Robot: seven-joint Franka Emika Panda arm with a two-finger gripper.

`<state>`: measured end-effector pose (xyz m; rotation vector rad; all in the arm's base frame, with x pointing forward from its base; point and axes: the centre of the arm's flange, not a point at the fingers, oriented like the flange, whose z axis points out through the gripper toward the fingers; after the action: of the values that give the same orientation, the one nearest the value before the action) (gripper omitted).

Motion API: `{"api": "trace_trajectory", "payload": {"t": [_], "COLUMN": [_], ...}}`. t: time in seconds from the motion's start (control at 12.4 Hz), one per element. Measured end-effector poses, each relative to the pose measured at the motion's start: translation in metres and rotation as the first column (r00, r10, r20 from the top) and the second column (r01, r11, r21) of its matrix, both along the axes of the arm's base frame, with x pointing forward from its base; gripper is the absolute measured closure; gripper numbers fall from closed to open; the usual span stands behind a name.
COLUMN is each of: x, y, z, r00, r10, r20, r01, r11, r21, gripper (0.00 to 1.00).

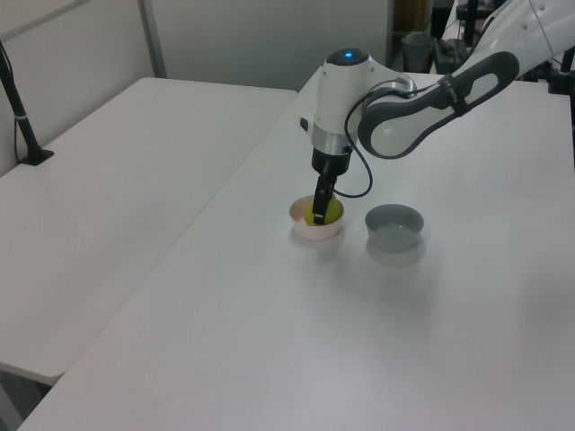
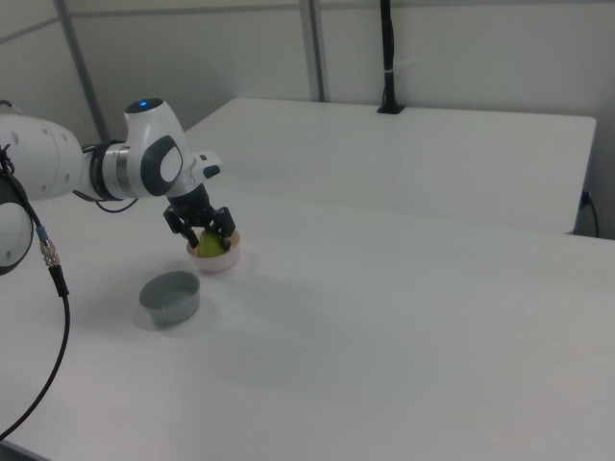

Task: Pick up a pear from the bowl
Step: 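Lower the gripper around the pear and close the fingers on it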

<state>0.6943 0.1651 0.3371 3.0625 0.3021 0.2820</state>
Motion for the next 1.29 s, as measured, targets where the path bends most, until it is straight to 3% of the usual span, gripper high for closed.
{"api": "trace_trajectory", "payload": {"t": [0.16, 0.32, 0.89, 1.29], "x": [-0.001, 0.000, 0.001, 0.002], "y": [0.003, 0.004, 0.003, 0.002], "z": [0.000, 0.001, 0.002, 0.029], "r00": [1.000, 1.000, 1.000, 0.999], "r10": [0.011, 0.014, 0.014, 0.010], "r20": [0.002, 0.006, 0.010, 0.034], "r01": [-0.011, -0.014, -0.014, -0.010], "r11": [1.000, 1.000, 1.000, 1.000], "r21": [-0.010, -0.013, -0.015, -0.012], "gripper": [0.18, 0.27, 0.28, 0.28]}}
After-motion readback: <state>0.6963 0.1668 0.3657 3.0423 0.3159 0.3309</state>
